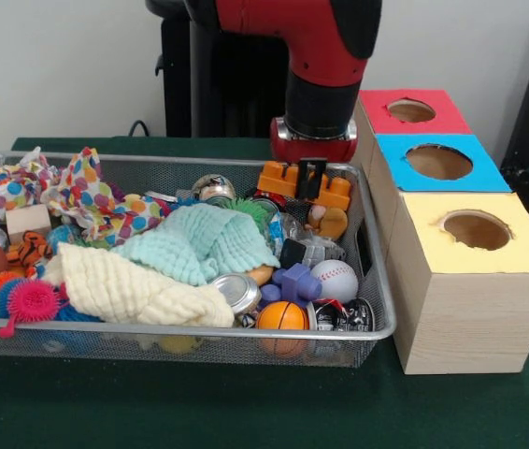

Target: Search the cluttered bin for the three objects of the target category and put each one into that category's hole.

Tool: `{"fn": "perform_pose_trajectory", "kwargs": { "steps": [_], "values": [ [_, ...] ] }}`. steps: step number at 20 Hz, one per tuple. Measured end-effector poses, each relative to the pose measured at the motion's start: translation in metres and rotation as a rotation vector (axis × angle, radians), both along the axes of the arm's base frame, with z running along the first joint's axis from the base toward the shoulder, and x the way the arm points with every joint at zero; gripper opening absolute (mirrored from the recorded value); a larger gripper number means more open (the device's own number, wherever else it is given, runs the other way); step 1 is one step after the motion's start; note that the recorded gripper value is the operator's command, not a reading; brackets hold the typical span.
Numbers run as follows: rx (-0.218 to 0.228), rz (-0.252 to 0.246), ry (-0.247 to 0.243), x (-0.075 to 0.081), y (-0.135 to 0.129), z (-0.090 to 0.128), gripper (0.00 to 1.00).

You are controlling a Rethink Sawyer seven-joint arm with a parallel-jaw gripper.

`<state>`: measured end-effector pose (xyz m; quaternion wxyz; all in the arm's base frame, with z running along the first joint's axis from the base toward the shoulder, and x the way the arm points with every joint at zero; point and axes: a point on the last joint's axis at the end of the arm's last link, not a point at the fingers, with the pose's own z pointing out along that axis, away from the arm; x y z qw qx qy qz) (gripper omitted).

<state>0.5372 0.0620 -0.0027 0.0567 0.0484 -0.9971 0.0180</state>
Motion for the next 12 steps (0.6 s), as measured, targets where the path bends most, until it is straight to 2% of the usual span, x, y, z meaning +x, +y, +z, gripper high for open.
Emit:
{"fn": "perform_pose_trajectory", "kwargs": {
  "steps": [3,9,10,12],
  "values": [
    [0.0,0.016,-0.002,0.007,0.007,-0.012,0.0],
    [0.0,0.017,0.005,0.009,0.007,-0.025,0.0],
    [0.0,0.017,0.006,0.01,0.007,-0.026,1.0],
    [-0.001,0.017,0.007,0.01,0.006,-0.028,1.0]
  ]
}}
